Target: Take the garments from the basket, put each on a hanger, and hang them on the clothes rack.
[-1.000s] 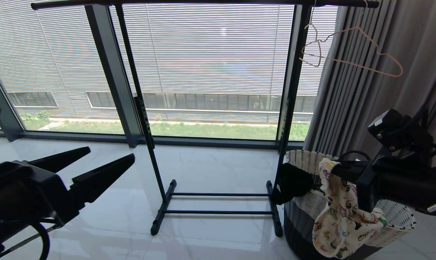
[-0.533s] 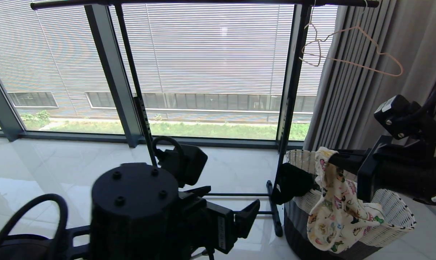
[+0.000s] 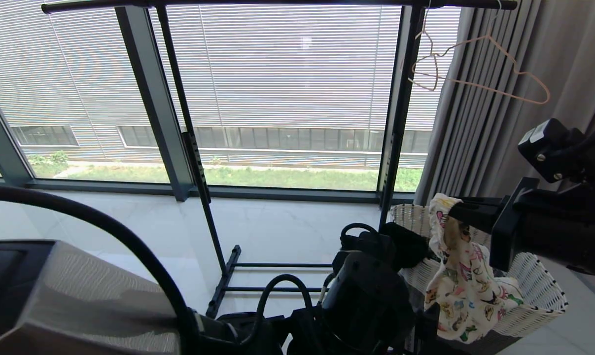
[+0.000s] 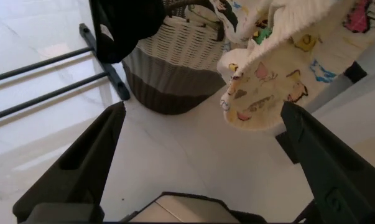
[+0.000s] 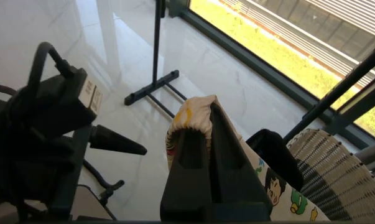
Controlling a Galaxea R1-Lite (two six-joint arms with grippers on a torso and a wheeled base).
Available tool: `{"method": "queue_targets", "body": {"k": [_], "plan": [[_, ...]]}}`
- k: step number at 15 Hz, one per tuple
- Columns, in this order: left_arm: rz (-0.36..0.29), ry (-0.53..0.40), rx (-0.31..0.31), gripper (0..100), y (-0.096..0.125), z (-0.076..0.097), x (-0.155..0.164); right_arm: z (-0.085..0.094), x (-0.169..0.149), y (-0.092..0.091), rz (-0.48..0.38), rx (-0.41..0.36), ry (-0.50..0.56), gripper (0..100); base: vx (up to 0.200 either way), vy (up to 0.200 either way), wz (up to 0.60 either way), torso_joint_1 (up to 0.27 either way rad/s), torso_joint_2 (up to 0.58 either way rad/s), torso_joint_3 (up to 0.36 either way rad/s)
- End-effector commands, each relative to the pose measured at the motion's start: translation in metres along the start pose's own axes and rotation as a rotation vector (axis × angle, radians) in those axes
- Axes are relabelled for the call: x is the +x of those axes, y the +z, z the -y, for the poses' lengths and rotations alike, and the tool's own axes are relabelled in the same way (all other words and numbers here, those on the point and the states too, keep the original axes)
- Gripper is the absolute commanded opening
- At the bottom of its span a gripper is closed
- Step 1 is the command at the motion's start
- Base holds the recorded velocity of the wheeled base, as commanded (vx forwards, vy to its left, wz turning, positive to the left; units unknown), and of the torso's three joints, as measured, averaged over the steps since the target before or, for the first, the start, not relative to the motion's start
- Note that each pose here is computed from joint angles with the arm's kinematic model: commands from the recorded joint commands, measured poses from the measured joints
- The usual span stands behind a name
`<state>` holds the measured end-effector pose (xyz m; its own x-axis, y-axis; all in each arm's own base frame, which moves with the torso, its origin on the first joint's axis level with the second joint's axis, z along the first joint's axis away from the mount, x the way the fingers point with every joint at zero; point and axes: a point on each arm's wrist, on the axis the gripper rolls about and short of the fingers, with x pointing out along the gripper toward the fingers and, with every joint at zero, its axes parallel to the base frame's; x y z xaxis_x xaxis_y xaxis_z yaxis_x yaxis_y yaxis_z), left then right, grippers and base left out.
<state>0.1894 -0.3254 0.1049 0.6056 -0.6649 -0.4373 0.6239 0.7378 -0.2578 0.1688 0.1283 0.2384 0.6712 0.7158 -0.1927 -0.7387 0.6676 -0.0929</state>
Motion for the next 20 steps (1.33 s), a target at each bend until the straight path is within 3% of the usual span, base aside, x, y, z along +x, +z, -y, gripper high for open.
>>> {"method": "queue_targets", "body": {"k": [1,8,10,11,16,18,20], "plan": [[-0.008,0.038,-0.013,100,-0.013,-0.013,0.038,-0.002,-0.001,0.001,0.005,-0.003,0.010,0,0.000,0.000,0.00,0.000,0.00,0.000],[-0.056,0.070,-0.046,100,-0.041,-0.022,0.089,-0.010,0.000,0.002,0.010,-0.010,0.043,0,0.000,0.000,0.00,0.000,0.00,0.000],[-0.076,0.105,-0.052,100,-0.047,-0.034,0.092,-0.009,0.001,0.003,0.011,-0.011,0.042,0,0.000,0.000,0.00,0.000,0.00,0.000],[-0.091,0.131,-0.053,0,-0.050,-0.042,0.089,-0.009,0.001,0.005,0.017,-0.011,0.038,0,0.000,0.000,0.00,0.000,0.00,0.000],[-0.109,0.214,-0.061,0,-0.044,-0.063,0.045,-0.005,0.009,-0.001,-0.017,0.000,0.024,0,0.000,0.000,0.00,0.000,0.00,0.000],[-0.078,0.273,-0.057,0,-0.035,-0.069,0.016,0.003,0.017,-0.008,-0.052,0.015,0.000,0,0.000,0.000,0.00,0.000,0.00,0.000],[-0.015,0.285,-0.036,0,-0.012,-0.077,-0.025,0.011,0.021,-0.015,-0.083,0.030,-0.036,0,0.000,0.000,0.00,0.000,0.00,0.000]]}}
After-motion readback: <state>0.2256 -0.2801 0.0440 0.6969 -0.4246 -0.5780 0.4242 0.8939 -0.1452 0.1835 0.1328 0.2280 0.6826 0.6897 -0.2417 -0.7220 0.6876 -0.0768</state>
